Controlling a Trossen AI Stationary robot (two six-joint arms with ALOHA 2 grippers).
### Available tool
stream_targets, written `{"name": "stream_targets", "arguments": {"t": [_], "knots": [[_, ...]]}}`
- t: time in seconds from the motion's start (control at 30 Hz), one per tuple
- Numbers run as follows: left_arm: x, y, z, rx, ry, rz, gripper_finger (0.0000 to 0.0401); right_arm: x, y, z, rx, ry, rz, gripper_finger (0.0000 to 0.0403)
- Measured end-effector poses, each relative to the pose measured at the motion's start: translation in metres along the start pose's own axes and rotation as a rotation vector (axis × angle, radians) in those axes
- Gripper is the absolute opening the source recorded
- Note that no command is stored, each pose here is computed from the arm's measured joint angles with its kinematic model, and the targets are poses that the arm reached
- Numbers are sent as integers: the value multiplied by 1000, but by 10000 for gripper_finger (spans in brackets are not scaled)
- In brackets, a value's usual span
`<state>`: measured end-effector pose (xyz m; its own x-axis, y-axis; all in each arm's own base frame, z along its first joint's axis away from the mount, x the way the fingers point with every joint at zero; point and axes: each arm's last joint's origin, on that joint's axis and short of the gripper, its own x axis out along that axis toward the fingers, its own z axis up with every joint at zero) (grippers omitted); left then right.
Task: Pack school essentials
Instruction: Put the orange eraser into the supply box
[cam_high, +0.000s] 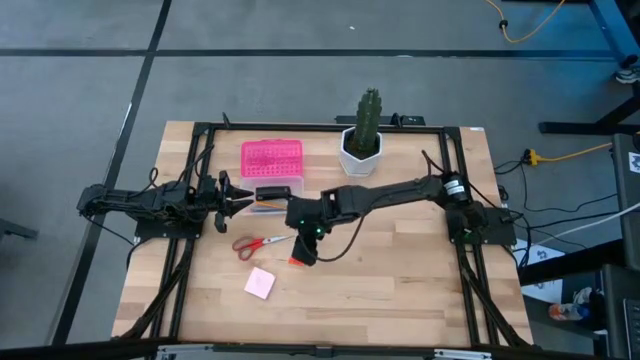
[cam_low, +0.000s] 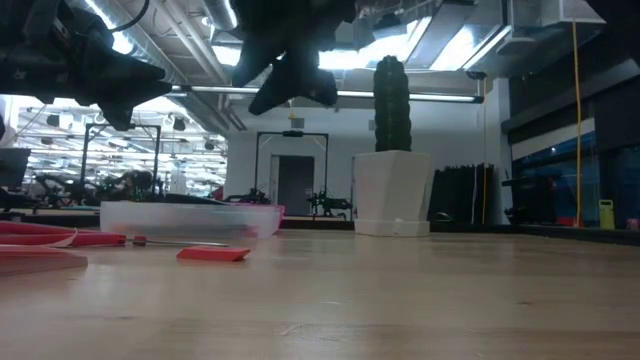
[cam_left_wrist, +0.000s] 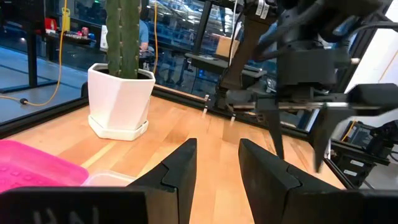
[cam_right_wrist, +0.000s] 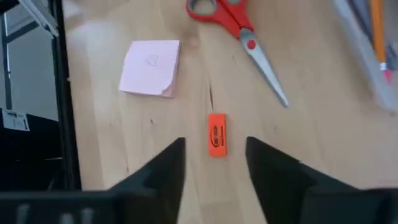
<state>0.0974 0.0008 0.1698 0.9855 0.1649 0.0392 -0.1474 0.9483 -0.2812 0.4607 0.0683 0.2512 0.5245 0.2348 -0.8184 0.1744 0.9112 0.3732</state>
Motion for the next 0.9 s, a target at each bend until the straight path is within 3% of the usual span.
{"name": "stream_targets", "arguments": {"t": [0.13,0.27,0.4,0.67,0.9], "knots": [[0,0,0,0,0,0,114,9,9,-2,-13,-62,46,240],[0,0,0,0,0,0,114,21,15,-7,-126,-125,75,270],[0,0,0,0,2,-3,114,34,14,-17,-157,-160,92,274],[0,0,0,1,4,-7,114,58,-3,-40,-146,-127,-87,274],[0,0,0,1,4,-7,114,83,7,-41,-193,-82,-115,274]]}}
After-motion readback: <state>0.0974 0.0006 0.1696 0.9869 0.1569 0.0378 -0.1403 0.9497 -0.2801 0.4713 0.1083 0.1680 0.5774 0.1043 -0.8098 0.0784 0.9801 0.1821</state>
